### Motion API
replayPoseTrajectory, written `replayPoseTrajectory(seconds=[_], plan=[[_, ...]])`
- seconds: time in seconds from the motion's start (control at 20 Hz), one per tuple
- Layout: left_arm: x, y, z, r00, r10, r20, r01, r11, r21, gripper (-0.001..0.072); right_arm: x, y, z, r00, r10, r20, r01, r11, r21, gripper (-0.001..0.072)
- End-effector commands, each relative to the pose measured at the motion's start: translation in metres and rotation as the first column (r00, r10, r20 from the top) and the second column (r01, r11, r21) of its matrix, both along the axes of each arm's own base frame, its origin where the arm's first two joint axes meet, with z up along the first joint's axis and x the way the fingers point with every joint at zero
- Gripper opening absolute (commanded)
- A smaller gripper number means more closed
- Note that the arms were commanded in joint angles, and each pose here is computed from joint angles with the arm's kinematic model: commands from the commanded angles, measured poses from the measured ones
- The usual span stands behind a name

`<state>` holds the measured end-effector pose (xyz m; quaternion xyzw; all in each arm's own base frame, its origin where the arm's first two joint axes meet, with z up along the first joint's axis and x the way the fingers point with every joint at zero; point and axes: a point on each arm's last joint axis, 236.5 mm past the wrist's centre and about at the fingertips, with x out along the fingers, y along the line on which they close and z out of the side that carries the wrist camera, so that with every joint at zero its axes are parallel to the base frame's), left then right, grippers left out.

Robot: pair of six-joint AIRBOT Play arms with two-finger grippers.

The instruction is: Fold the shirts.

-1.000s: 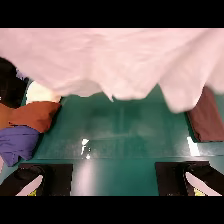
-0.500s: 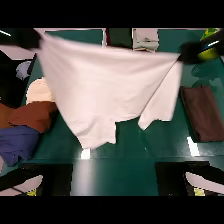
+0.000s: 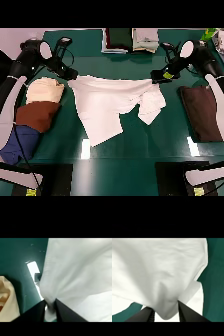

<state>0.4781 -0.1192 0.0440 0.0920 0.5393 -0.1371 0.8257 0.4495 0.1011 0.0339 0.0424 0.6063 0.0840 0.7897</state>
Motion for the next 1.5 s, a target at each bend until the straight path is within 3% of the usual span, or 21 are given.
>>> replayPoseTrajectory(seconds=[0.0,0.35,0.4,0.5,0.65,1.15,1.2,1.25,1.3,1.45], plan=[[-0.006,0.007,-0.007,0.999,0.019,-0.043,-0.018,1.0,0.007,0.049,0.016,0.0,0.017,0.999,-0.026,0.039,0.024,0.998,0.062,0.0346],[-0.084,0.047,0.003,0.974,0.138,-0.182,-0.145,0.989,-0.029,0.0488,-0.03,-0.032,0.075,0.997,-0.035,0.071,0.031,0.998,0.051,0.0347],[-0.104,0.037,-0.013,0.963,0.132,-0.237,-0.153,0.986,-0.07,0.0488,-0.04,-0.032,0.071,0.997,-0.037,0.062,0.034,0.998,0.052,0.0355],[-0.135,0.012,-0.048,0.94,0.116,-0.32,-0.173,0.972,-0.157,0.0488,-0.058,-0.033,0.061,0.998,-0.042,0.044,0.04,0.998,0.054,0.0442],[-0.166,-0.01,-0.103,0.916,0.133,-0.379,-0.206,0.965,-0.16,0.0489,-0.078,-0.03,0.038,0.999,-0.044,-0.012,0.045,0.997,0.058,0.0445],[-0.155,-0.045,-0.131,0.94,0.169,-0.298,-0.235,0.951,-0.203,0.0487,-0.103,-0.004,0.006,0.995,0.008,-0.098,-0.003,0.999,0.052,0.0446],[-0.151,-0.047,-0.13,0.943,0.173,-0.283,-0.238,0.948,-0.212,0.0412,-0.103,-0.003,0.006,0.995,0.01,-0.1,-0.004,0.999,0.052,0.0446],[-0.147,-0.047,-0.127,0.949,0.17,-0.267,-0.231,0.949,-0.215,0.02,-0.104,-0.003,0.006,0.994,0.01,-0.106,-0.005,0.999,0.051,0.0445],[-0.142,-0.048,-0.122,0.956,0.152,-0.25,-0.208,0.954,-0.217,0.0036,-0.108,-0.004,0.005,0.993,0.008,-0.121,-0.002,0.999,0.046,0.0446],[-0.129,-0.053,-0.099,0.97,0.111,-0.215,-0.16,0.961,-0.226,0.0029,-0.128,-0.008,-0.014,0.979,0.01,-0.203,-0.004,0.999,0.032,0.0455]])
